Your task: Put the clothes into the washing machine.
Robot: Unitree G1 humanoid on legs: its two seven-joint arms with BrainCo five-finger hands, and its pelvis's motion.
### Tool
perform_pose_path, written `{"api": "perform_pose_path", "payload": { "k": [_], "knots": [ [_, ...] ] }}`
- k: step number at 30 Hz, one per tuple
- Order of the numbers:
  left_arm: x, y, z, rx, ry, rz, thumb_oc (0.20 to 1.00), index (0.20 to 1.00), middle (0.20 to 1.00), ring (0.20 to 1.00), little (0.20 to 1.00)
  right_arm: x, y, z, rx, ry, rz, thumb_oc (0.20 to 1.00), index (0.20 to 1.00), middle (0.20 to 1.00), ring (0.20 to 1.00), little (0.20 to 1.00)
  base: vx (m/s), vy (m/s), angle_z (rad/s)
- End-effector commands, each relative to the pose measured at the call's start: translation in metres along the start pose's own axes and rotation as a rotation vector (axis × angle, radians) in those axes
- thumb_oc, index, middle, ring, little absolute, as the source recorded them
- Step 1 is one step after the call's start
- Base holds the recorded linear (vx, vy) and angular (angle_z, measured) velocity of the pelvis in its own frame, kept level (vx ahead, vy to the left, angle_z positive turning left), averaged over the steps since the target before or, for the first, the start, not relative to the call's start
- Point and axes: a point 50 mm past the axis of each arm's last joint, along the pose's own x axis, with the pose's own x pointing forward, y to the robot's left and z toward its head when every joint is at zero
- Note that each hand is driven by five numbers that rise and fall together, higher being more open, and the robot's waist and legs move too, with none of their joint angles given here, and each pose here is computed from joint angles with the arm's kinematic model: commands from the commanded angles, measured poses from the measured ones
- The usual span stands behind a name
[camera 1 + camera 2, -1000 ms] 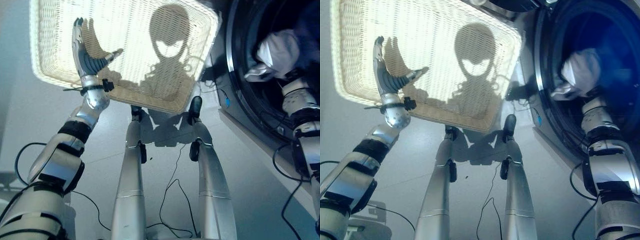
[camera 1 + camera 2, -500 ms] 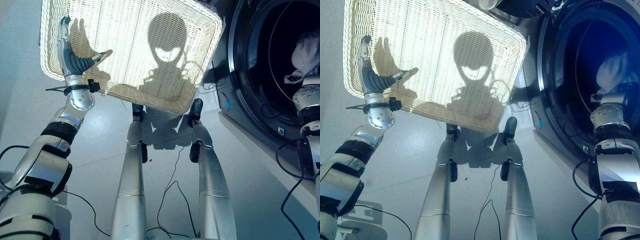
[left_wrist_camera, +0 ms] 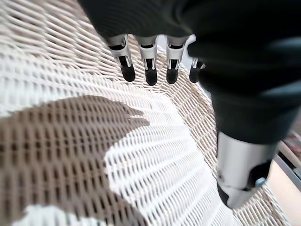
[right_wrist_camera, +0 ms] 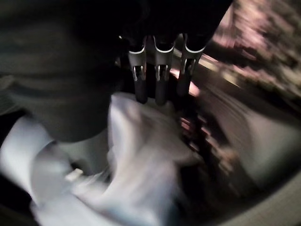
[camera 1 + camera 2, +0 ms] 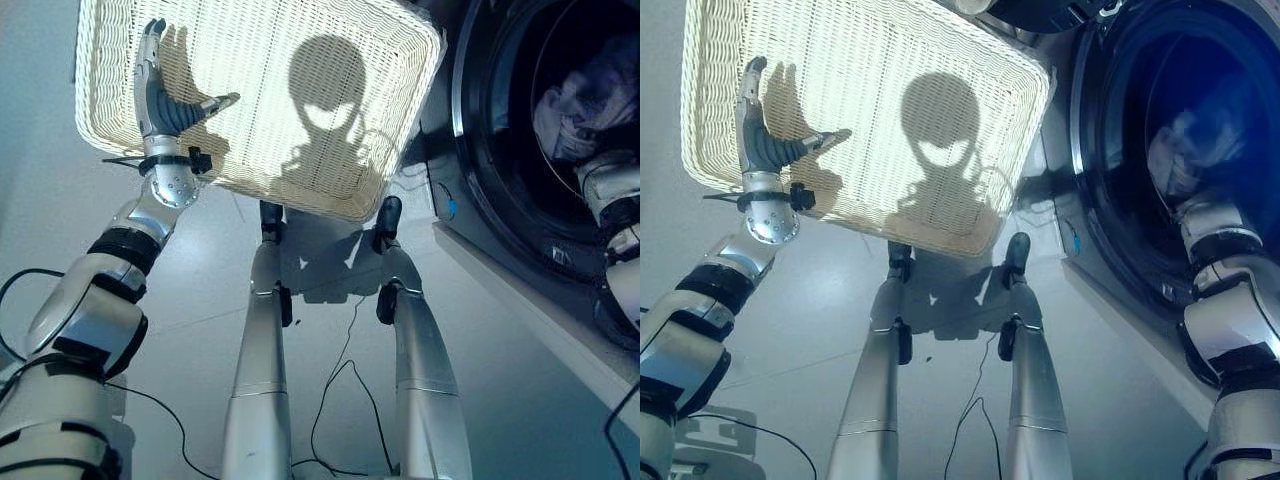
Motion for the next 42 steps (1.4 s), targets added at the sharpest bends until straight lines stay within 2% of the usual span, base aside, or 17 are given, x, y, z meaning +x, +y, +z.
{"api": "perform_pose_path", "payload": {
  "k": [1, 6, 10, 14, 17, 20, 22, 25, 27, 35, 37, 40, 41, 42],
  "knots": [
    [0.008, 0.009, 0.005, -0.04, -0.004, 0.074, 1.0, 1.0, 1.0, 1.0, 1.0, 0.027, -0.079, 0.0, -0.221, 0.012, -0.308, 1.0, 1.0, 1.0, 1.0, 1.0, 0.0, 0.0, 0.0],
    [0.008, 0.007, 0.006, -0.049, -0.004, 0.078, 1.0, 1.0, 1.0, 1.0, 1.0, 0.024, -0.077, 0.007, -0.26, -0.014, -0.344, 1.0, 1.0, 1.0, 1.0, 1.0, 0.0, 0.011, 0.03],
    [0.007, 0.005, 0.007, -0.056, 0.0, 0.089, 1.0, 1.0, 1.0, 1.0, 1.0, 0.018, -0.071, 0.016, -0.089, -0.045, -0.381, 1.0, 1.0, 1.0, 1.0, 1.0, 0.0, 0.033, 0.0],
    [0.0, 0.004, 0.003, -0.064, 0.016, 0.108, 1.0, 1.0, 1.0, 1.0, 1.0, -0.001, -0.063, 0.041, 0.189, -0.186, -0.459, 1.0, 1.0, 1.0, 1.0, 1.0, 0.0, 0.048, -0.01],
    [-0.006, 0.0, 0.002, -0.069, 0.025, 0.115, 1.0, 1.0, 1.0, 1.0, 1.0, -0.016, -0.051, 0.049, 0.298, -0.266, -0.424, 1.0, 1.0, 1.0, 1.0, 1.0, 0.0, 0.039, -0.03],
    [-0.007, 0.0, 0.002, -0.068, 0.025, 0.113, 1.0, 1.0, 1.0, 1.0, 1.0, -0.016, -0.051, 0.048, 0.297, -0.264, -0.424, 1.0, 1.0, 1.0, 1.0, 1.0, 0.0, 0.0, 0.0],
    [-0.011, -0.008, 0.003, -0.079, 0.033, 0.119, 1.0, 1.0, 1.0, 1.0, 1.0, -0.039, -0.024, 0.048, 0.342, -0.398, -0.297, 1.0, 1.0, 1.0, 1.0, 1.0, -0.01, 0.066, -0.03],
    [-0.013, -0.011, 0.004, -0.081, 0.032, 0.114, 1.0, 1.0, 1.0, 1.0, 1.0, -0.045, -0.015, 0.047, 0.327, -0.435, -0.243, 1.0, 1.0, 1.0, 1.0, 1.0, 0.0, 0.016, 0.0],
    [-0.018, -0.015, 0.004, -0.082, 0.032, 0.113, 1.0, 1.0, 1.0, 1.0, 1.0, -0.058, 0.003, 0.042, 0.298, -0.505, -0.139, 1.0, 1.0, 1.0, 1.0, 1.0, -0.01, 0.025, -0.04],
    [-0.026, -0.02, 0.003, -0.083, 0.042, 0.125, 1.0, 1.0, 1.0, 1.0, 1.0, -0.095, 0.031, 0.032, 0.305, -0.672, 0.058, 1.0, 1.0, 1.0, 1.0, 1.0, 0.0, 0.007, -0.02],
    [-0.027, -0.02, 0.003, -0.083, 0.042, 0.124, 1.0, 1.0, 1.0, 1.0, 1.0, -0.096, 0.032, 0.032, 0.306, -0.675, 0.062, 1.0, 1.0, 1.0, 1.0, 1.0, 0.0, 0.0, 0.0],
    [-0.032, -0.022, 0.002, -0.087, 0.047, 0.129, 1.0, 1.0, 1.0, 1.0, 1.0, -0.11, 0.037, 0.029, 0.291, -0.749, 0.092, 1.0, 1.0, 1.0, 1.0, 1.0, -0.01, 0.012, -0.01],
    [-0.04, -0.028, 0.001, -0.089, 0.055, 0.123, 1.0, 1.0, 1.0, 1.0, 1.0, -0.129, 0.043, 0.027, 0.258, -0.854, 0.123, 1.0, 1.0, 1.0, 1.0, 1.0, -0.02, 0.024, -0.04],
    [-0.041, -0.028, 0.001, -0.089, 0.057, 0.121, 1.0, 1.0, 1.0, 1.0, 1.0, -0.132, 0.044, 0.026, 0.25, -0.872, 0.126, 1.0, 1.0, 1.0, 1.0, 1.0, -0.03, 0.03, -0.05]
  ]
}}
